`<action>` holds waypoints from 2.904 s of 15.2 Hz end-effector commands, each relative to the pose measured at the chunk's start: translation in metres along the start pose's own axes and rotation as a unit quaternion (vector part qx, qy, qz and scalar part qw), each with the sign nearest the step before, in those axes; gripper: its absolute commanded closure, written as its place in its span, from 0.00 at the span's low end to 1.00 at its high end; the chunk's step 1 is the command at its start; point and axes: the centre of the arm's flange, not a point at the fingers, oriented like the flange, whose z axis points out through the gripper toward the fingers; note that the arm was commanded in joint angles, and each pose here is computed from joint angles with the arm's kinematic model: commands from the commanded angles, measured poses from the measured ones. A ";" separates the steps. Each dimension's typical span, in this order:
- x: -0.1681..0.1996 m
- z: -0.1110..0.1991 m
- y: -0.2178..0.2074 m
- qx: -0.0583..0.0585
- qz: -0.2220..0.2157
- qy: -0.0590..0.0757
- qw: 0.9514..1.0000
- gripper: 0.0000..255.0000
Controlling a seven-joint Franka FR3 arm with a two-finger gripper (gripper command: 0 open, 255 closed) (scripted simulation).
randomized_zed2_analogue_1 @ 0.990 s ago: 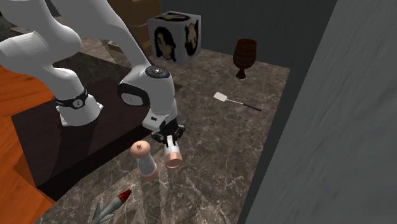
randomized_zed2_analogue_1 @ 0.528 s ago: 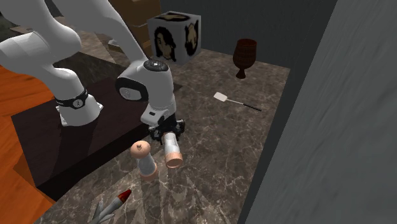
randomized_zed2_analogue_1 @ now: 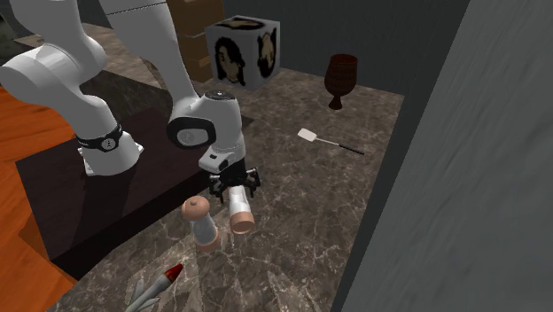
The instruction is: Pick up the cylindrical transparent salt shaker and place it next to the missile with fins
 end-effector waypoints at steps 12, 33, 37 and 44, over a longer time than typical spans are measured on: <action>0.000 0.014 -0.002 0.000 0.000 0.000 1.000 1.00; 0.011 -0.059 -0.002 0.000 0.000 0.000 1.000 1.00; 0.014 -0.080 -0.002 0.000 0.000 0.000 1.000 1.00; 0.020 -0.117 -0.002 0.000 0.000 0.000 1.000 1.00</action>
